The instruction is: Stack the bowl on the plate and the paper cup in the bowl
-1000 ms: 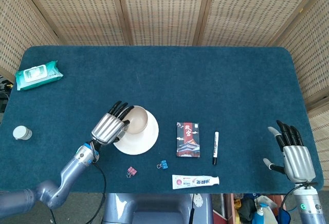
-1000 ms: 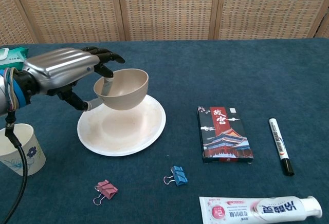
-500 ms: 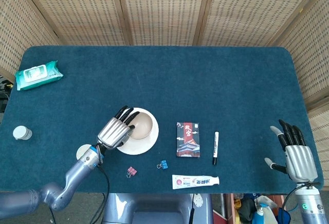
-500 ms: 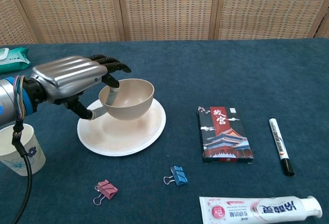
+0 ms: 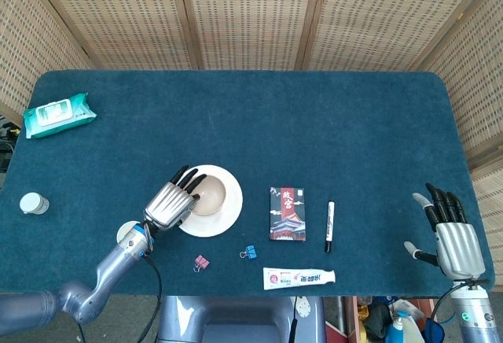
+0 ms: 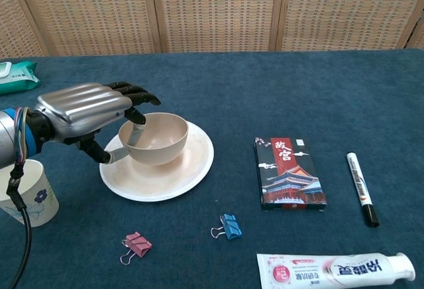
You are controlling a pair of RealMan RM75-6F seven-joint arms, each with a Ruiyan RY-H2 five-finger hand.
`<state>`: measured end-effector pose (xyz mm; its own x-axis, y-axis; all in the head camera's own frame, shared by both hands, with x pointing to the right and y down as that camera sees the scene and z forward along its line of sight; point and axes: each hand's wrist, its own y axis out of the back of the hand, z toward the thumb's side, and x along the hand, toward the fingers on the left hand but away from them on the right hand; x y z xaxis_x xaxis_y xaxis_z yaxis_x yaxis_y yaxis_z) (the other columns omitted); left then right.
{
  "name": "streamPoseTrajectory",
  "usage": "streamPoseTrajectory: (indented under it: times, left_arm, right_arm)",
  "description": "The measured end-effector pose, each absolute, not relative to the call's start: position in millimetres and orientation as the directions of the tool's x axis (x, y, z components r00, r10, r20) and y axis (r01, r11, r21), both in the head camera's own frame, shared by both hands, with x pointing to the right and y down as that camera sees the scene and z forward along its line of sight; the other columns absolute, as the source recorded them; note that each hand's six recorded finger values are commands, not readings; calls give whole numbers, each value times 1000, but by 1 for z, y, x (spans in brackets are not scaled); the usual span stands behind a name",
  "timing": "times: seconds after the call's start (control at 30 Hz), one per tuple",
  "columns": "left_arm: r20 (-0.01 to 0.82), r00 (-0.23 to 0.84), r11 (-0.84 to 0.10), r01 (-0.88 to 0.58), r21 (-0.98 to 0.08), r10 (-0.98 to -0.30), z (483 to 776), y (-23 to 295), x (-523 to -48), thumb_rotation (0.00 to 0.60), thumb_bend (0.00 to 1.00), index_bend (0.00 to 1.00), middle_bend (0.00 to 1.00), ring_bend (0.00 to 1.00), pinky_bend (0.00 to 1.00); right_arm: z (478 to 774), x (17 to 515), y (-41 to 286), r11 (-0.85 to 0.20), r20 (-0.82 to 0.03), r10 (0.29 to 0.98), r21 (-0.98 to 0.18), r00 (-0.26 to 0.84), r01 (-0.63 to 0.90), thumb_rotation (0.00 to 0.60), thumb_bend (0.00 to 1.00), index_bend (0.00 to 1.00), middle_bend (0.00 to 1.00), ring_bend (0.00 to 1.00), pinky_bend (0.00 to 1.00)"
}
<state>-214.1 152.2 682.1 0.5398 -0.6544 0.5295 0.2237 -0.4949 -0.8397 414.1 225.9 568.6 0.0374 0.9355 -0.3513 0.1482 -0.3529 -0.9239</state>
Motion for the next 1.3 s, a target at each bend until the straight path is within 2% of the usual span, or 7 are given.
streamPoseTrajectory:
  times: [0.23, 0.33, 0.6, 0.87, 1.03, 1.3]
  left_arm:
    - [531, 529, -477, 248, -843, -662, 684, 152, -217, 600, 199, 404, 6, 0, 0]
    - [534, 516, -484, 242, -841, -670, 685, 151, -218, 600, 169, 365, 3, 0, 0]
    - [504, 509, -481, 189, -856, -698, 673, 144, -222, 600, 164, 346, 2, 0, 0]
    - [406, 493, -448, 37, -893, -770, 624, 121, -244, 600, 164, 345, 2, 0, 0]
    - [366, 489, -416, 8, -909, -792, 593, 115, -266, 600, 164, 362, 2, 0, 0]
    - [349, 503, -397, 12, -918, -791, 551, 140, -306, 600, 166, 419, 2, 0, 0]
  right_arm:
    - [568, 415, 226, -348, -347, 937, -925, 35, 152, 600, 134, 123, 0, 0, 0]
    - [567, 414, 226, -347, -346, 938, -925, 38, 152, 600, 134, 123, 0, 0, 0]
    - [568, 415, 226, -350, -348, 937, -925, 35, 151, 600, 134, 123, 0, 0, 0]
    - [568, 415, 226, -351, -349, 936, -925, 35, 149, 600, 134, 123, 0, 0, 0]
    - [569, 412, 227, -356, -354, 935, -924, 41, 142, 600, 135, 123, 0, 0, 0]
    - [569, 410, 227, -354, -351, 935, -925, 46, 136, 600, 134, 123, 0, 0, 0]
